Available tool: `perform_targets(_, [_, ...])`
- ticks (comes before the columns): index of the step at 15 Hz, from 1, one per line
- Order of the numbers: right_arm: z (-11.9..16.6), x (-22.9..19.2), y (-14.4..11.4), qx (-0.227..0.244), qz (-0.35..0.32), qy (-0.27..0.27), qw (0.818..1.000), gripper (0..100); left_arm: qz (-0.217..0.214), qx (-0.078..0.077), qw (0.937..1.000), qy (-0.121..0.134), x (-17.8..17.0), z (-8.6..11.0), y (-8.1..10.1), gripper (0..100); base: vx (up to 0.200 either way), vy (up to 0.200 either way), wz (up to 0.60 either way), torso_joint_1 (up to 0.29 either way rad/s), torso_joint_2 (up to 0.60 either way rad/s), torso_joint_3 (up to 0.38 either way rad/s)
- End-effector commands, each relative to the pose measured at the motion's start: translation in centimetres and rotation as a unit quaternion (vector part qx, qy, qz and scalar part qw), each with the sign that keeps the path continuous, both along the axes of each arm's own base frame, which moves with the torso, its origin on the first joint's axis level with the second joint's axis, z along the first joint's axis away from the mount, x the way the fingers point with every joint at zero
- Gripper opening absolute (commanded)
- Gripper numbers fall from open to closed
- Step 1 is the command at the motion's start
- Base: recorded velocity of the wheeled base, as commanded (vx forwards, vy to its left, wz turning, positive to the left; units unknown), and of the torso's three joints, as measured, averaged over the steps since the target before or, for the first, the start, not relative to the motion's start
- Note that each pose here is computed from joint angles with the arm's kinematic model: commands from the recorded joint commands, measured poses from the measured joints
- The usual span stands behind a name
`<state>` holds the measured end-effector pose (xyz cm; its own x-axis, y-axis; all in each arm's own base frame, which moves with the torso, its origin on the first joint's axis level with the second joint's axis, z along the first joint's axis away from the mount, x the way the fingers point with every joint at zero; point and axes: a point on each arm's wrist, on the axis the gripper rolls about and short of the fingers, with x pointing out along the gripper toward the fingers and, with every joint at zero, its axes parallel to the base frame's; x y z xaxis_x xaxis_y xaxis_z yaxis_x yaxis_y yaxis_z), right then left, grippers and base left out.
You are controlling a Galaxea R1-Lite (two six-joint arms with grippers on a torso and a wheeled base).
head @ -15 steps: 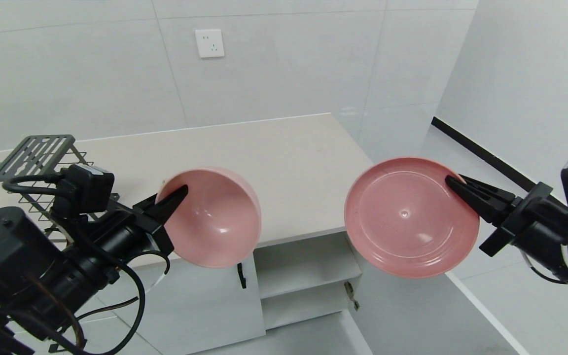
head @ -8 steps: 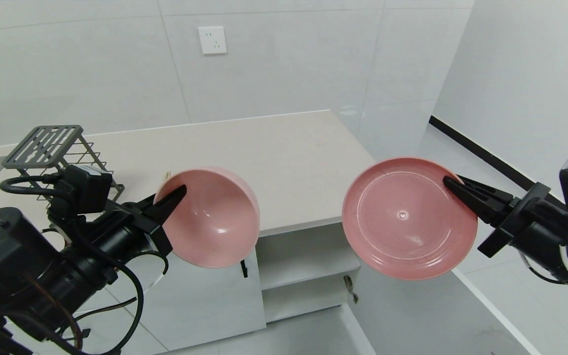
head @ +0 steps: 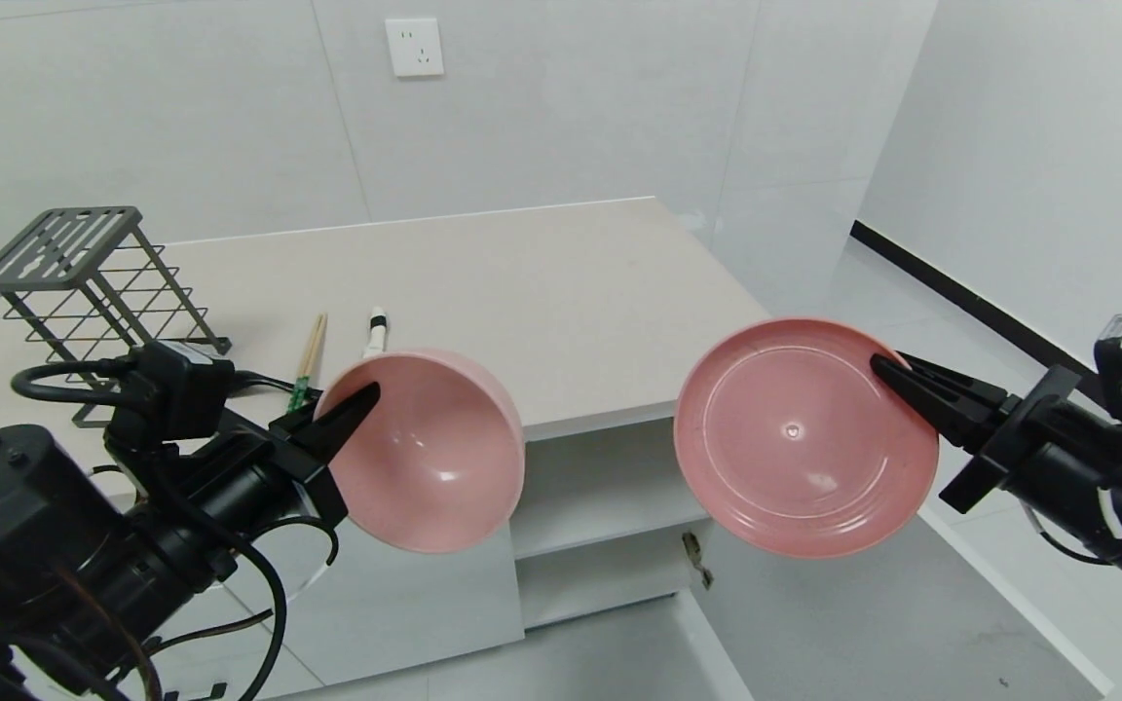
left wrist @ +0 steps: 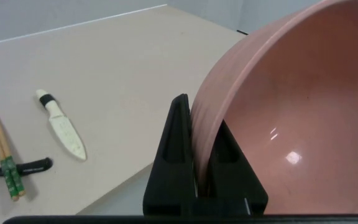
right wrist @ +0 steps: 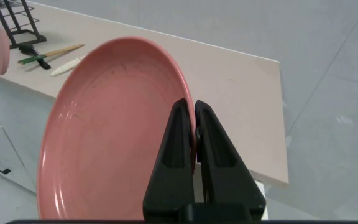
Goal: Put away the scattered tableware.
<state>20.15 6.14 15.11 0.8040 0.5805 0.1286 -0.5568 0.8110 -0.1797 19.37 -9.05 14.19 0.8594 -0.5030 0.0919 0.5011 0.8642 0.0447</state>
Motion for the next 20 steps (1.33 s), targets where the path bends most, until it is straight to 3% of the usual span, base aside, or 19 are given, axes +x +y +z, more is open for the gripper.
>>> perform_targets(1, [-0.08,0.03,0.01,-0.001,0.0,0.001,1.0,0,-0.002,0.0,1.0,0.001,-0.01,-0.06,-0.07,0,0.0,0.0,0.0,-0.129,0.27,0.144])
perform_targets(7, [-0.17,0.01,0.0,-0.001,0.0,0.004,1.0,0,-0.002,0.003,1.0,0.006,0.05,-0.28,-0.1,0,0.0,0.0,0.0,-0.159,0.3,0.155])
perform_targets(20, [-0.51,-0.34,0.81,-0.006,0.021,0.01,1.0,0,-0.002,0.007,0.9999,0.015,0.0,-0.68,-0.08,0,0.0,0.0,0.0,-0.252,0.49,0.237])
